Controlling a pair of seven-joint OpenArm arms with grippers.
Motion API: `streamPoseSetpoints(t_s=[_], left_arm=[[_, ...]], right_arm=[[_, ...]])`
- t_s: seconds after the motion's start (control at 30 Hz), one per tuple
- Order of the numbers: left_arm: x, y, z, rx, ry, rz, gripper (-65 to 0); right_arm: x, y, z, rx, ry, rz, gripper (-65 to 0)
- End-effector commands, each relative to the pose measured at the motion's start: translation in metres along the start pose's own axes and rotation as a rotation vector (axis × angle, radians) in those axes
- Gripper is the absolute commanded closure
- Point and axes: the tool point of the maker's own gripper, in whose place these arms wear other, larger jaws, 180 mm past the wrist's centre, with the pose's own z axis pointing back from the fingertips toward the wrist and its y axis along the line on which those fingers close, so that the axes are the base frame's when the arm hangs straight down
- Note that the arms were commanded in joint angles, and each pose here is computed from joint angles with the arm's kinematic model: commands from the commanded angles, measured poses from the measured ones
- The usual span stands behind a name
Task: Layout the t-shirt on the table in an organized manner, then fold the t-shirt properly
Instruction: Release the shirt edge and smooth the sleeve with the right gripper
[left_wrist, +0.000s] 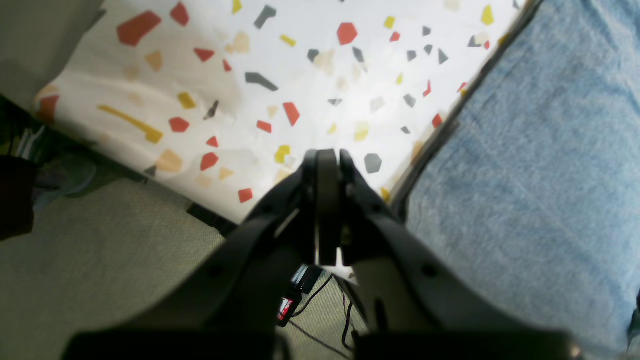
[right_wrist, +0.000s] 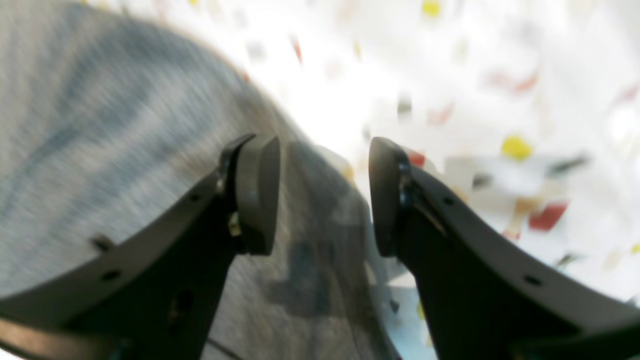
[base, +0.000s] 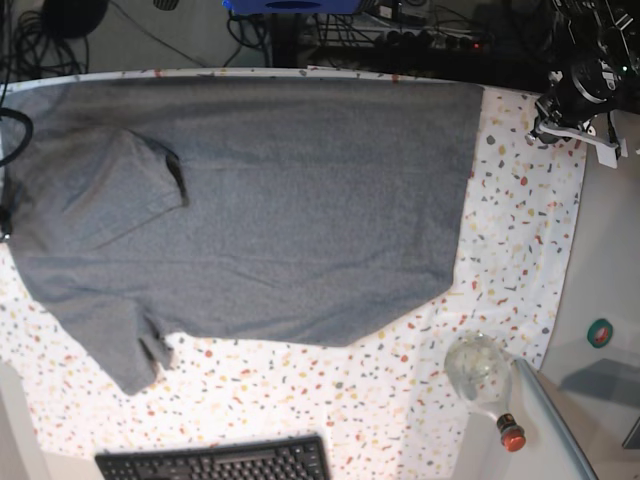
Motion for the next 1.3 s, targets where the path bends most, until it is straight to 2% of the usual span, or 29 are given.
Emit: streamPoseSetpoints(t_s=[0.0,0.07,0.23,0.27,0.33,0.37,0.53,0.77,1.0,1.27], left_arm=[[0.011,0.0,0.004,-0.004,-0.033,-0.016,0.0],[0.011,0.0,0.004,-0.004,-0.033,-0.016,0.0],[0.013,-0.001,0.004,-0.005,-0.036,-0.016,0.0],[0.012,0.0,0.004,-0.004,-0.035,-0.016,0.0],[0.011,0.001,0.004,-0.003,-0.032,-0.016,0.0],[0.01,0.001,0.004,-0.002,-0.031,-0.016,0.0],[0.01,0.001,0.004,-0.001,-0.03,-0.016,0.0],[0.01,-0.002,0.003,-0.007,-0.03,-0.019,0.0],[0.011,-0.004,0.002,-0.012,-0.031,-0.02,0.0],[0.005,0.002,-0.001,-0.002,-0.013,-0.007,0.0]], right_arm=[[0.021,-0.001,0.004,0.002,-0.055,0.0,-27.9],[0.01,-0.007,0.002,-0.034,-0.036,-0.014,-27.9],[-0.006,0.002,-0.004,-0.028,-0.01,-0.027,-25.2],[-0.007,0.005,-0.005,-0.023,-0.011,-0.027,-20.7],[-0.004,0.009,-0.005,-0.011,-0.019,-0.019,-1.7],[-0.003,0.008,-0.004,-0.011,-0.027,-0.016,0.0],[0.01,0.019,0.01,0.005,-0.091,0.08,0.0],[0.014,0.032,0.072,-0.008,-0.126,0.149,0.0],[-0.024,0.055,0.118,-0.024,-0.047,0.213,0.0],[-0.08,0.069,0.116,0.005,0.069,0.154,0.0]])
